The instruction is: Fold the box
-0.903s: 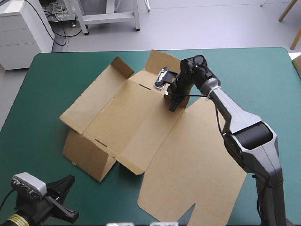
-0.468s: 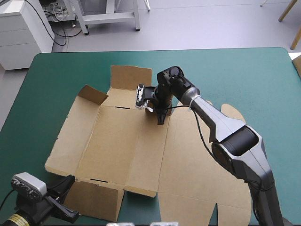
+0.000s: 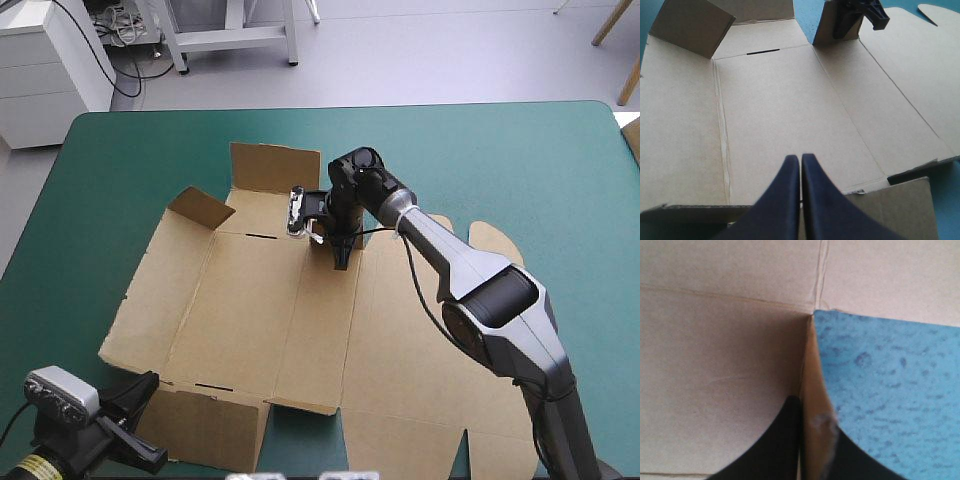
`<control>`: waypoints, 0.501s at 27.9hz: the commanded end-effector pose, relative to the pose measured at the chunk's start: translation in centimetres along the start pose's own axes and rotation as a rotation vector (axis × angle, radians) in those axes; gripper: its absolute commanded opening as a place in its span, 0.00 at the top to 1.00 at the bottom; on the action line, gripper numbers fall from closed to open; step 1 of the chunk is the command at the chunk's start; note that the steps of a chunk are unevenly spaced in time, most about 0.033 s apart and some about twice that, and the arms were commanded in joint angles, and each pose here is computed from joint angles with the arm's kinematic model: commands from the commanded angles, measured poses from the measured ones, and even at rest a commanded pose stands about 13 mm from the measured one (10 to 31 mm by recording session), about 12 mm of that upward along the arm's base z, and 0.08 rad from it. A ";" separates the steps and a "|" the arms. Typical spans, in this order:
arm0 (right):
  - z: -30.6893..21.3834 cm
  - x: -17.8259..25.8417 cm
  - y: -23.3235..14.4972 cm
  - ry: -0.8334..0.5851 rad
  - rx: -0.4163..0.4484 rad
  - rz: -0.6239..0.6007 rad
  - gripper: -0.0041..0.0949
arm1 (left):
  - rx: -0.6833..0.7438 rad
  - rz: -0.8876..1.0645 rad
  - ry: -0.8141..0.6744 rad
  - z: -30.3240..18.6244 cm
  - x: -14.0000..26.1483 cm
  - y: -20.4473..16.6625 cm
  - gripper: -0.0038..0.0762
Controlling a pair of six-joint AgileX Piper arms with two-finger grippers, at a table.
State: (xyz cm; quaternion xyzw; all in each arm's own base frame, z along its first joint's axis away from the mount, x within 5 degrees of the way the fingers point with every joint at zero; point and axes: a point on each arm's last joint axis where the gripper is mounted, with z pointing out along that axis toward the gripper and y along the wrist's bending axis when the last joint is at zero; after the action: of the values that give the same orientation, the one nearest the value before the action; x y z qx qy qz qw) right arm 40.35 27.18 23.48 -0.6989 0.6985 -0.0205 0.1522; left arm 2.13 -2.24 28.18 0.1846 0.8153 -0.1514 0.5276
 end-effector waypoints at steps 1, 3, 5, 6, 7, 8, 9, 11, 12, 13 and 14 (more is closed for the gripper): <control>-2.8 -0.2 -0.9 -0.036 0.089 0.008 0.86 | 0.002 -0.019 -0.086 -0.3 -1.3 -0.1 0.96; -3.7 -0.4 -1.2 -0.054 0.111 0.059 0.73 | 0.002 -0.019 -0.086 -0.3 -1.3 -0.1 0.96; -5.3 -0.8 -1.6 -0.096 0.147 0.136 0.60 | 0.002 -0.019 -0.086 -0.3 -1.3 -0.1 0.96; -6.0 -1.0 -1.8 -0.114 0.162 0.180 0.55 | 0.002 -0.019 -0.086 -0.3 -1.3 -0.1 0.96; -6.9 -1.1 -1.9 -0.132 0.180 0.208 0.51 | 0.002 -0.019 -0.086 -0.3 -1.3 -0.1 0.96; -8.2 -1.2 -2.0 -0.158 0.204 0.246 0.46 | 0.002 -0.019 -0.086 -0.3 -1.3 -0.1 0.96; -8.9 -1.2 -2.0 -0.174 0.214 0.280 0.44 | 0.002 -0.019 -0.086 -0.3 -1.3 -0.1 0.96; -11.0 -1.1 -1.9 -0.203 0.246 0.327 0.44 | 0.001 -0.019 -0.088 -0.3 -1.4 0.0 0.96; -12.2 -1.0 -1.8 -0.222 0.260 0.352 0.44 | 0.001 -0.016 -0.088 -0.3 -1.4 0.0 0.96; -14.6 -0.8 -1.4 -0.265 0.287 0.411 0.44 | 0.001 -0.016 -0.088 -0.3 -1.4 0.0 0.96; -15.9 -0.7 -1.1 -0.287 0.302 0.430 0.44 | 0.001 -0.015 -0.088 -0.3 -1.4 0.0 0.96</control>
State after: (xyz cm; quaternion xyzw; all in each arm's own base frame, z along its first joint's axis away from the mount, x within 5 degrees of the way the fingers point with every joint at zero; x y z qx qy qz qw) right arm 40.01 26.74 31.32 -0.5461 0.7969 -0.0030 0.2583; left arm 2.13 -2.24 28.18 0.1846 0.8153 -0.1514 0.5276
